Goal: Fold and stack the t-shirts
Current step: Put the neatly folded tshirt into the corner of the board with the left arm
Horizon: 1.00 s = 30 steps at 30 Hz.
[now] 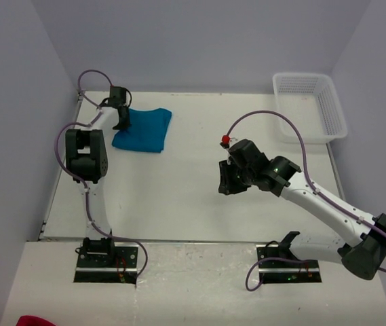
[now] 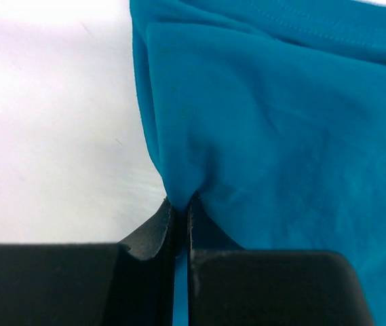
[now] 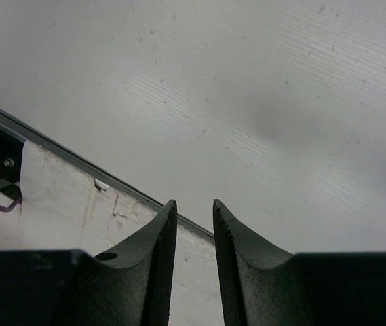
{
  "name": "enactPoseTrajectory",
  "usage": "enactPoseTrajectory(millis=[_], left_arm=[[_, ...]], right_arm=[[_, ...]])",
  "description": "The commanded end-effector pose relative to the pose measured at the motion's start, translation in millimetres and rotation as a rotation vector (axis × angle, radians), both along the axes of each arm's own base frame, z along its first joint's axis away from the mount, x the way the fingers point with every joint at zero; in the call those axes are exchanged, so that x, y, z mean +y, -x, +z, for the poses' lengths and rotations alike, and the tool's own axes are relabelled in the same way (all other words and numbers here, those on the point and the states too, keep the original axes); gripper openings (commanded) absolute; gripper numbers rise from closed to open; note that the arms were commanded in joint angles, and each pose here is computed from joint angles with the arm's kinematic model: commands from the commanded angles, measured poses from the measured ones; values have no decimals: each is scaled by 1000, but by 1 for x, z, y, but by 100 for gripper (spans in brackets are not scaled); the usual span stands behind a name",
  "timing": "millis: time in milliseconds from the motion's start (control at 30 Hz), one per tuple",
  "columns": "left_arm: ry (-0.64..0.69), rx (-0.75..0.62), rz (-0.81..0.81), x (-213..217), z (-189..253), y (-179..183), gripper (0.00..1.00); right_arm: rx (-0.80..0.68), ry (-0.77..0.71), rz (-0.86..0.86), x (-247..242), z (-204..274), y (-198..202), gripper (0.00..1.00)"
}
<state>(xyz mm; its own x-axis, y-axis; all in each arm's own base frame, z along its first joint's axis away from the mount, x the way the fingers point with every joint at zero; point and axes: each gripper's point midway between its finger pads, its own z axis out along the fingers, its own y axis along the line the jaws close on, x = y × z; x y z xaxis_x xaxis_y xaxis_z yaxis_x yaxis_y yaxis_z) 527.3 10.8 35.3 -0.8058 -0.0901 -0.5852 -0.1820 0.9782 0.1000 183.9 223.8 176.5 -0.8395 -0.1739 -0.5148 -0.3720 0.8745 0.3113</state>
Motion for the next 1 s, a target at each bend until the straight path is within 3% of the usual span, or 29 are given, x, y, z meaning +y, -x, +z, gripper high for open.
enactPoseTrajectory(millis=[0,33,333,967], left_arm=[[-109,-45,14,37,28,-27,0],[-122,-50,42,59,31,-31,0],[-200,-104,47,117,42,-81,0],[-324,-193,86,190,49,-104,0]], right_arm=[[4,41,6,-5,-4,1,29],[6,47,4,-5,-4,0,29],[15,68,-14,-5,-5,-8,29],[28,84,-88,-16,-2,-27,29]])
